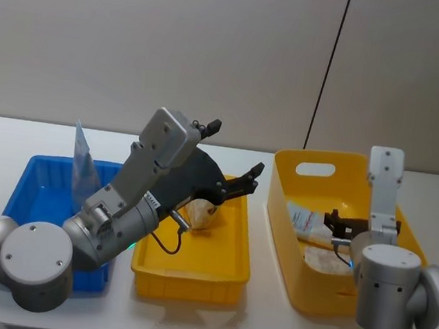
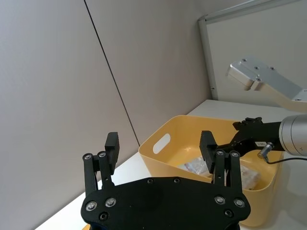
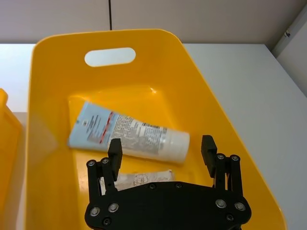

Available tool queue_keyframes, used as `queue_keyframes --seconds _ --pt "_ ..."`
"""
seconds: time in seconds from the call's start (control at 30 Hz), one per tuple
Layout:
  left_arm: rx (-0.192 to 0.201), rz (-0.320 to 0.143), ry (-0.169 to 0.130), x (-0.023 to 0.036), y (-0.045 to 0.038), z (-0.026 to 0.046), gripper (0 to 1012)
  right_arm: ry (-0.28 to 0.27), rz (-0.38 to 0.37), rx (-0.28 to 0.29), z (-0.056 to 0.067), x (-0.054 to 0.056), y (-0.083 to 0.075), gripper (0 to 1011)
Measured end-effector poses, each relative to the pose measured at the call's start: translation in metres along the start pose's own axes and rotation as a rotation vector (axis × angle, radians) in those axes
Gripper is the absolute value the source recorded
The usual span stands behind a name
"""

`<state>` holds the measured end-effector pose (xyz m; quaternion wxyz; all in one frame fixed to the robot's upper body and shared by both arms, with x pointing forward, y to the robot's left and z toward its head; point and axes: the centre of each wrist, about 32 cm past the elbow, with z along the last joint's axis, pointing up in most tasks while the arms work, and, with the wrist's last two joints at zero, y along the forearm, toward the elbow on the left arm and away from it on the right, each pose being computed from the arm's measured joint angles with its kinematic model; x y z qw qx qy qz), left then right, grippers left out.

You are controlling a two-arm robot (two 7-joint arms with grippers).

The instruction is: Bimanual collaborative sorting of washing and personal care products

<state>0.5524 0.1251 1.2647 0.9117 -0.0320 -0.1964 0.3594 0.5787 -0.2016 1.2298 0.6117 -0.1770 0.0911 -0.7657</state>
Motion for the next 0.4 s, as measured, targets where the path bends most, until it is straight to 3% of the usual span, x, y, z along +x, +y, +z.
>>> queue_keyframes --seconds 0.4 --pt "0.0 0.0 0.0 0.0 0.0 0.0 1001 0.002 0.021 0.037 0.0035 -0.001 -0.0033 1004"
